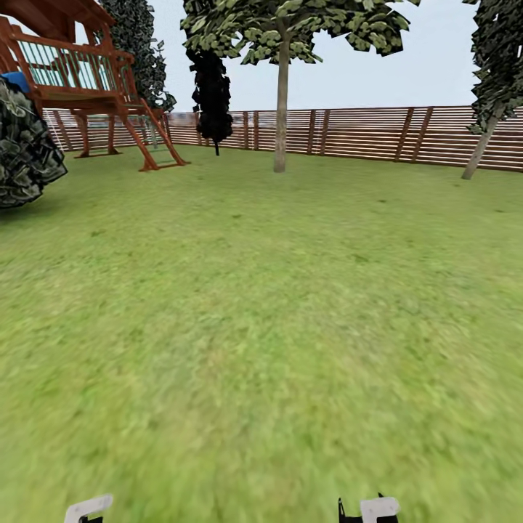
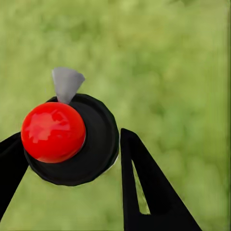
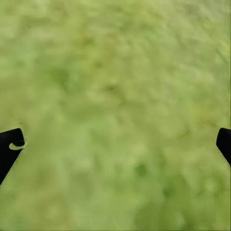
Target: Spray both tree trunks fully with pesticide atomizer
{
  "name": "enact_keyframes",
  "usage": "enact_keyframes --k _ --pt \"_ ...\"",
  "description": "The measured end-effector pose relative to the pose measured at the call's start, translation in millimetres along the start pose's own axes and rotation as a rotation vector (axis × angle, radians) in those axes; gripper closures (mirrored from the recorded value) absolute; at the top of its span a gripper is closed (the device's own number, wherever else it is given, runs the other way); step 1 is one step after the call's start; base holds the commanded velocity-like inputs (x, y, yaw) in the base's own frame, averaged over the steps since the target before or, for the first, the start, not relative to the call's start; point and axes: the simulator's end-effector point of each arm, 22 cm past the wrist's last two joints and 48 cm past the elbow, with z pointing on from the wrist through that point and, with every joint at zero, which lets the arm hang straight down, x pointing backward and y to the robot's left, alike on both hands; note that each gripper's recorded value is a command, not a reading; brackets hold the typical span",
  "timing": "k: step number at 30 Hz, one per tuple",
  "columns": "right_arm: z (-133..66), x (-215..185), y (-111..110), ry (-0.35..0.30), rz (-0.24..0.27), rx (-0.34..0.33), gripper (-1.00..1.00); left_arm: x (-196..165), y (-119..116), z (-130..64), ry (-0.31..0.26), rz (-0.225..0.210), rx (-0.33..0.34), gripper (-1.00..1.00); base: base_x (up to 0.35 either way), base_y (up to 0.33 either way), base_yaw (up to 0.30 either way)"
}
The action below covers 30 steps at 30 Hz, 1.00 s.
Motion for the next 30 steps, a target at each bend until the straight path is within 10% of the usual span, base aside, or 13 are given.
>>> enact_keyframes --k 30 --pt "-0.1 0.0 0.5 0.0 -0.001 -0.001 -1.0 0.0 -0.1 0.0 0.0 0.001 0.001 1.0 0.34 0.0 -0.06"
